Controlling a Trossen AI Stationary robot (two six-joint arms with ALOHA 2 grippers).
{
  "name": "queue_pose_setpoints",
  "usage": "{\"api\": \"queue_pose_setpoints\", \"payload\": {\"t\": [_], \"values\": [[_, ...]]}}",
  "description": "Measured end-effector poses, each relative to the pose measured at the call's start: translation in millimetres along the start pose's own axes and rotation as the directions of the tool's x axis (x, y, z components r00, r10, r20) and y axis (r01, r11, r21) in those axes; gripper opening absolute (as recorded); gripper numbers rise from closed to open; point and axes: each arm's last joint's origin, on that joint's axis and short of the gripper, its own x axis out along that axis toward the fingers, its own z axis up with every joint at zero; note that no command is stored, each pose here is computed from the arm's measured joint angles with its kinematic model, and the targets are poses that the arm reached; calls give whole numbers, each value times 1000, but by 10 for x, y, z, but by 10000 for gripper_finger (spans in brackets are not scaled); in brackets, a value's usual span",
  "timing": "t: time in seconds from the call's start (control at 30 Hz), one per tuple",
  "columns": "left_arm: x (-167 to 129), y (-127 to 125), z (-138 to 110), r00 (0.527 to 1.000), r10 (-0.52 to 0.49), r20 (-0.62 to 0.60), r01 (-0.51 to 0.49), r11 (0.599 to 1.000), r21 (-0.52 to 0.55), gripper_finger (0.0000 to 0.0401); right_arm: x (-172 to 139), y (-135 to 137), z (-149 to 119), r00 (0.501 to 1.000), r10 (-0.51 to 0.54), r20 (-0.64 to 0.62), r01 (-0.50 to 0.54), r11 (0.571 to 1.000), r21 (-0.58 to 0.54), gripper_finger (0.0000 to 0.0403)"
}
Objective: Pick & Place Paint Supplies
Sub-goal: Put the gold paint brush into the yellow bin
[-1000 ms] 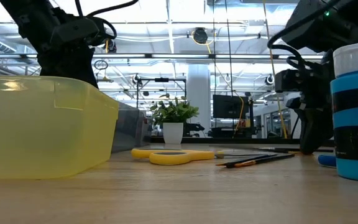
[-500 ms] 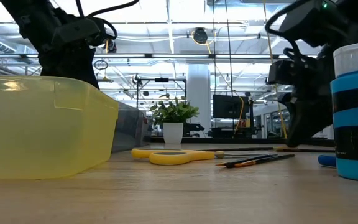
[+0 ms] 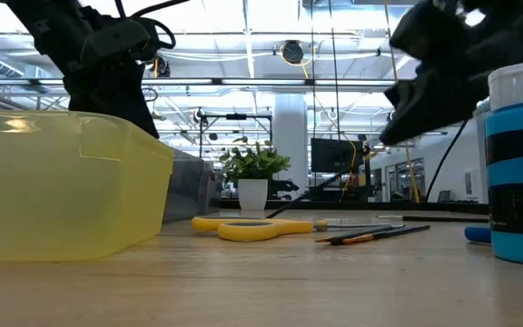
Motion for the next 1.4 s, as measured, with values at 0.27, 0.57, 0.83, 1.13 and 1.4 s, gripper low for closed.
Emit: {"api": "queue_pose_setpoints", "payload": {"t": [0.27,0.57,0.83,1.13,1.4], "values": [[0,-16,14,1000,-15,13,15,1000,-7,157,-13,48,49,998,24,55,-22,999,-34,0],[-29,-185,180,971,-183,156,174,982,73,157,-13,48,49,998,23,55,-21,999,-35,0],[-24,-354,395,873,-375,311,300,917,262,157,-11,47,49,998,22,55,-20,999,-34,0],[658,-585,294,805,-500,319,334,827,453,191,-9,38,52,998,18,55,-17,999,-30,0],[1153,-780,417,851,-448,276,272,824,498,247,-10,39,55,998,19,57,-17,999,-30,0]]}}
